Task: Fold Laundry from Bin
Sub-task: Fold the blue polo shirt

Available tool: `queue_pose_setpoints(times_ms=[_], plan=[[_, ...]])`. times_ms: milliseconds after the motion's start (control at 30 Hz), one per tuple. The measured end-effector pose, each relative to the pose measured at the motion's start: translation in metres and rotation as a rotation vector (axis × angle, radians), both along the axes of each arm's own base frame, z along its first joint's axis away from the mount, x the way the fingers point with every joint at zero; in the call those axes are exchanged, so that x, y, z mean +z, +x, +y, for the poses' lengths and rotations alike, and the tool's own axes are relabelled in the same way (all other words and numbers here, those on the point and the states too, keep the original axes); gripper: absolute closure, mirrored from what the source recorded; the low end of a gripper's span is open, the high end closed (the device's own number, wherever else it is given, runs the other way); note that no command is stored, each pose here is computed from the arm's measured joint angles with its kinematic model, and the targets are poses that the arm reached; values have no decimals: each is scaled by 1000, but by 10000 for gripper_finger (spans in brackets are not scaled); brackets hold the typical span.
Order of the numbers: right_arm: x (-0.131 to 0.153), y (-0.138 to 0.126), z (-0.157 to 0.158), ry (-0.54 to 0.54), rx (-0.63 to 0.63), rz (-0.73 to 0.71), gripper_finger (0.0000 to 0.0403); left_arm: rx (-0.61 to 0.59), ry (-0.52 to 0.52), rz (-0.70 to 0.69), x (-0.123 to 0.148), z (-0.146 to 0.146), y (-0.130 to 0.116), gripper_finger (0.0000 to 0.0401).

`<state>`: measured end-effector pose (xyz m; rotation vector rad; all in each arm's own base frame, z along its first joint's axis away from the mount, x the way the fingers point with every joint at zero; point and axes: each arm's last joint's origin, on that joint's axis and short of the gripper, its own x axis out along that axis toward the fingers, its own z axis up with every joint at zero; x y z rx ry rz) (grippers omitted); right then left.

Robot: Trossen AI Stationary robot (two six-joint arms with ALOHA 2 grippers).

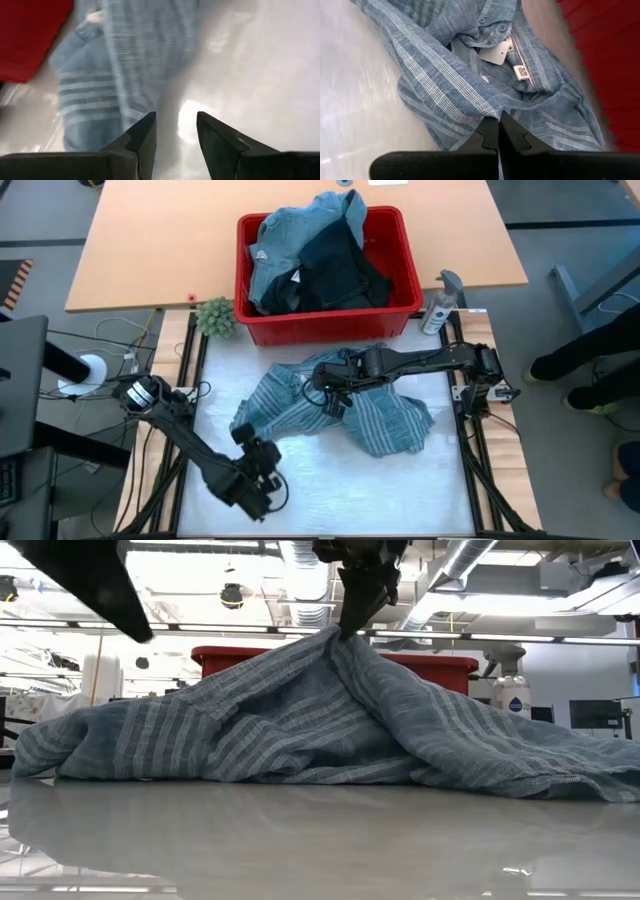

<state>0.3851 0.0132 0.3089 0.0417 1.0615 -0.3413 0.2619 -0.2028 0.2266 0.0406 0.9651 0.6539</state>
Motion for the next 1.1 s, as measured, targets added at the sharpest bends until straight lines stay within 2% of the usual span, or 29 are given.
queue_pose_setpoints(times_ms=[67,133,200,267,433,567,633,733,867,933,1100], plan=[[0,0,0,-1,4,1,383,13,23,-22,12,-3,-3,270],[0,0,0,-6,13,2,383,88,35,-114,29,0,-13,270],[0,0,-1,-8,16,1,383,144,2,-182,42,6,-26,270],[0,1,-4,-4,10,0,383,146,-40,-228,45,10,-42,270],[0,1,-10,11,2,-7,383,122,-203,-327,28,26,-79,270],[0,1,-9,9,9,-5,383,304,-310,-517,16,62,-111,270],[0,1,-9,10,12,-5,383,382,-370,-549,6,79,-124,270],[0,1,-9,11,12,-3,383,423,-477,-555,-10,91,-134,270],[0,1,-11,11,6,5,383,368,-582,-532,-29,93,-134,270],[0,1,-11,17,9,4,383,343,-591,-517,-37,92,-132,270],[0,1,-15,36,7,1,383,370,-512,-459,-58,95,-131,270]])
